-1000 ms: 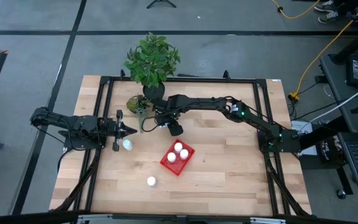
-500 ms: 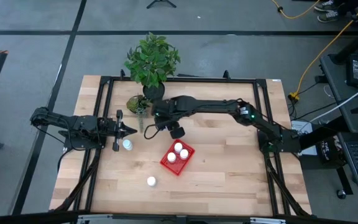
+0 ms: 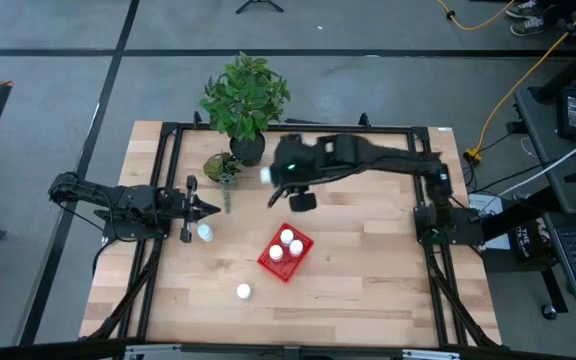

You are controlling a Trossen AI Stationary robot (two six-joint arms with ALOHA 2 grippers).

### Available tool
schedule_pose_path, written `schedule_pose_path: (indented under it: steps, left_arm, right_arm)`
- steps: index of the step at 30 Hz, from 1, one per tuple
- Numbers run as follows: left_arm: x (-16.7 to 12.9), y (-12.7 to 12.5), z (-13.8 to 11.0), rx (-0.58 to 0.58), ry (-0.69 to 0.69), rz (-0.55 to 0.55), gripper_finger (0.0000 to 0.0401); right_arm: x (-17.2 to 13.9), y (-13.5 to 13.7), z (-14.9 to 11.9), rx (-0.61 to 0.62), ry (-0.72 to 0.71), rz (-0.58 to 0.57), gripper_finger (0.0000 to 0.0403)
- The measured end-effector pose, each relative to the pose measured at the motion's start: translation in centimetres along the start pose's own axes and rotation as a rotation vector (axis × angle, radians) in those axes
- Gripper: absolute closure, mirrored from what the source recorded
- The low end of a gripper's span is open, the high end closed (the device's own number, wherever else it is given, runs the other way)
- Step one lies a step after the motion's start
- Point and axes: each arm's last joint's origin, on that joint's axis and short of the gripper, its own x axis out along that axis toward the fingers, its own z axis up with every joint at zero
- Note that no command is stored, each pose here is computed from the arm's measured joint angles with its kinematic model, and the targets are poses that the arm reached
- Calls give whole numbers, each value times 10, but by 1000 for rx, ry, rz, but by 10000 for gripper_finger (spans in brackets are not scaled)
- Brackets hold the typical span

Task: Pick and place pill bottles into a basket
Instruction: Put the top right white medicine bottle into the red bin

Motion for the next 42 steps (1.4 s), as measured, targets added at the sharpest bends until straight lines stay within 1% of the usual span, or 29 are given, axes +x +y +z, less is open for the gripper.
schedule_pose_path:
  steps: [4, 6, 9, 13, 16, 21, 25, 28, 30, 34, 42]
  left_arm:
    - [0, 0, 3, 16, -27, 0, 395]
    - [0, 0, 3, 10, -27, 1, 395]
    - [0, 0, 3, 8, -26, 0, 395]
    - [0, 0, 3, 8, -26, 1, 395]
    - [0, 0, 4, 6, -36, 1, 393]
    - [0, 0, 9, -10, -92, 2, 395]
    - [-2, 1, 19, -4, -195, 12, 395]
    - [-4, 3, 27, -2, -271, 43, 396]
    - [-5, 3, 30, -4, -302, 47, 395]
    - [-5, 3, 30, -2, -301, 48, 393]
    - [-5, 3, 30, -3, -301, 49, 397]
  right_arm:
    - [-37, -4, -8, 65, -49, -23, 240]
    - [-46, -2, -16, 88, -50, -19, 240]
    - [-49, 4, -34, 117, -48, -24, 240]
    - [-32, 19, -63, 152, -137, -51, 240]
    - [-16, 35, -81, 159, -293, -31, 240]
    - [11, 66, -96, 149, -592, 41, 240]
    - [35, 87, -106, 91, -717, 13, 240]
    - [50, 96, -112, 89, -749, 4, 240]
    - [54, 100, -113, 88, -744, 10, 240]
    - [59, 109, -112, 63, -728, 35, 240]
    - [52, 127, -108, 23, -746, 77, 240]
